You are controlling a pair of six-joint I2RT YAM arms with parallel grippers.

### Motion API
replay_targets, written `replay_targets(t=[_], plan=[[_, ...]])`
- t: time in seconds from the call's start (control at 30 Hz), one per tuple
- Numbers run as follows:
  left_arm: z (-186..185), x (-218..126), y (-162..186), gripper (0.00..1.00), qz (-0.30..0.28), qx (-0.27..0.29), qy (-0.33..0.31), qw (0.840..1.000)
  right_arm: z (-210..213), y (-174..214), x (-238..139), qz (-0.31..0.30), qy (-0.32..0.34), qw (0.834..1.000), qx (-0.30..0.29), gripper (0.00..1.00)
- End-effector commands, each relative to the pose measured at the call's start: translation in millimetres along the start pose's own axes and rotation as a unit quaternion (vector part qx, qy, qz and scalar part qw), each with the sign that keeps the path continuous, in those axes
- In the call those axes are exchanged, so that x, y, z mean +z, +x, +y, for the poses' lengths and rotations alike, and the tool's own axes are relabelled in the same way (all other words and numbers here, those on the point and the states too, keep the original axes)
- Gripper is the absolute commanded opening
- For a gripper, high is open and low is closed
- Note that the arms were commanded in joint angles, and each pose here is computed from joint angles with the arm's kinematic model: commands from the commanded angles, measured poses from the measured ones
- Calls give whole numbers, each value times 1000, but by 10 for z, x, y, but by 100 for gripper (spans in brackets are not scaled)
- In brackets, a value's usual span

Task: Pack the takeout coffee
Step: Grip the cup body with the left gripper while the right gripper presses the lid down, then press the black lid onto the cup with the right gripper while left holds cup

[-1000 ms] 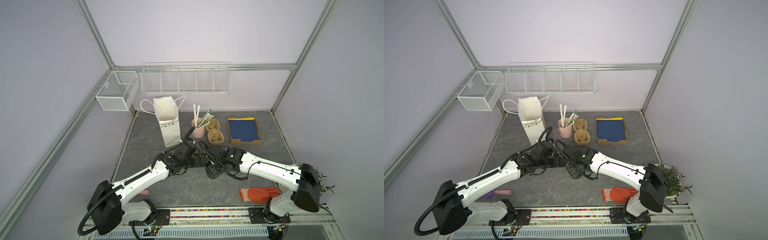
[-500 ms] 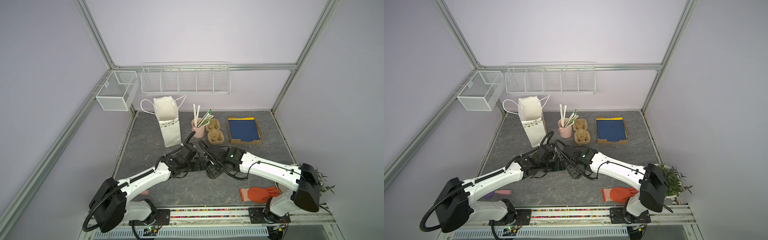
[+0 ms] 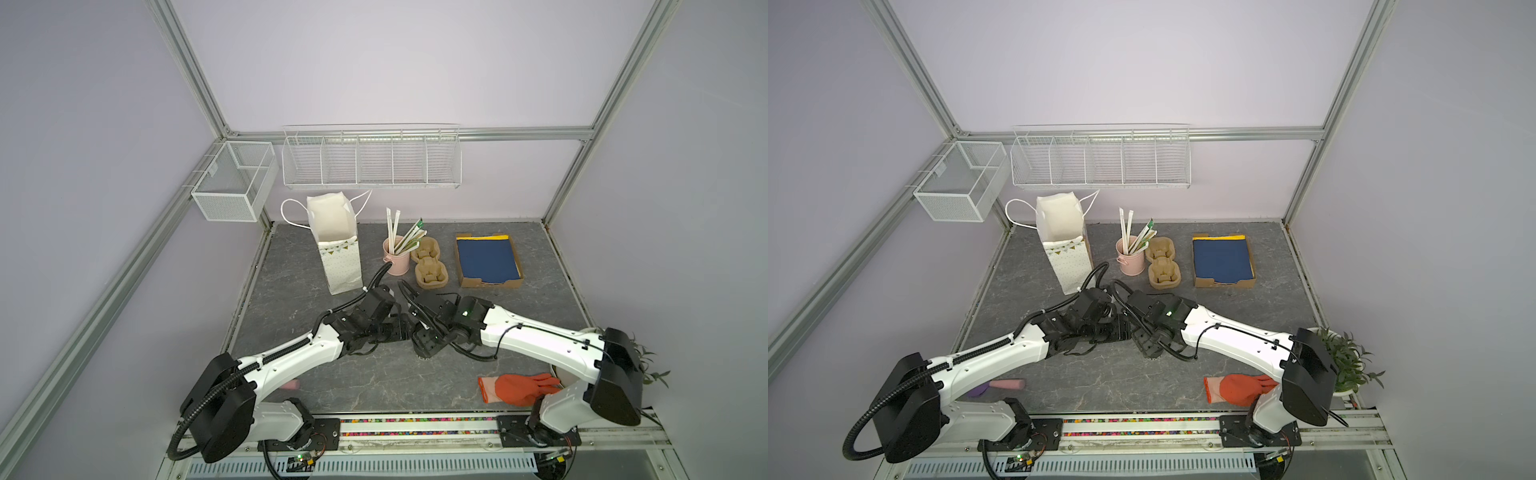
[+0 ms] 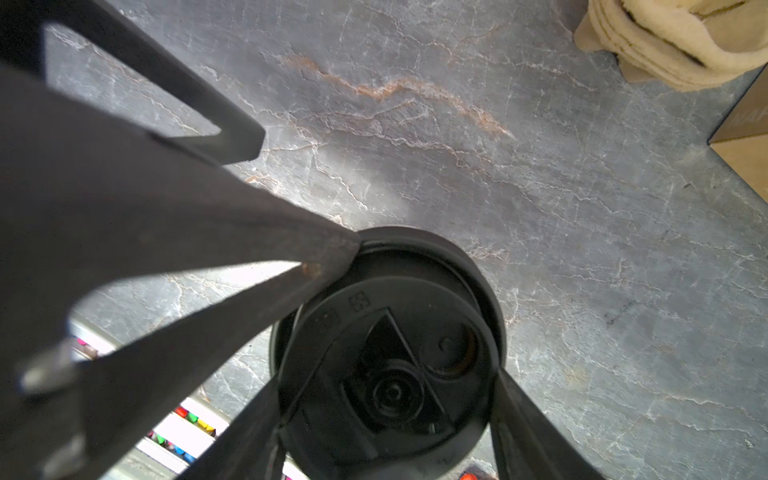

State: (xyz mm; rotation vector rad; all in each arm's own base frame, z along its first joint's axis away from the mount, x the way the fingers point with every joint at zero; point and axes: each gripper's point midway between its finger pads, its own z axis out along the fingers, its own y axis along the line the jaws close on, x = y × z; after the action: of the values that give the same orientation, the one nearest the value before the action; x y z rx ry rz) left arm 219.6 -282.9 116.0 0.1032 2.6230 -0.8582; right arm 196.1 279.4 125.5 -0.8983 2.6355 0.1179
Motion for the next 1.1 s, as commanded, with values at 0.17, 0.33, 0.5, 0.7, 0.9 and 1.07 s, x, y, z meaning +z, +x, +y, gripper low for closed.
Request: replay_targets(t=[0.17,0.33,0.5,0.7,0.9,1.07], plan=[[551,166,367,58,55,-20,-93,994,26,764,358,152,-15,988,-18,70],[577,146,371,56,56,-15,-101,993,21,756,329,148,-16,989,-18,70],[579,15,294,60,42,-6,-118,992,34,738,312,143,-22,989,-18,70],[410,-115,146,66,23,7,-101,995,39,716,310,142,-22,989,-24,71],[318,-56,193,67,34,-5,-68,997,83,690,295,138,-35,989,-27,71],[159,-209,106,70,10,-9,-34,999,128,716,310,144,-48,988,-33,71]])
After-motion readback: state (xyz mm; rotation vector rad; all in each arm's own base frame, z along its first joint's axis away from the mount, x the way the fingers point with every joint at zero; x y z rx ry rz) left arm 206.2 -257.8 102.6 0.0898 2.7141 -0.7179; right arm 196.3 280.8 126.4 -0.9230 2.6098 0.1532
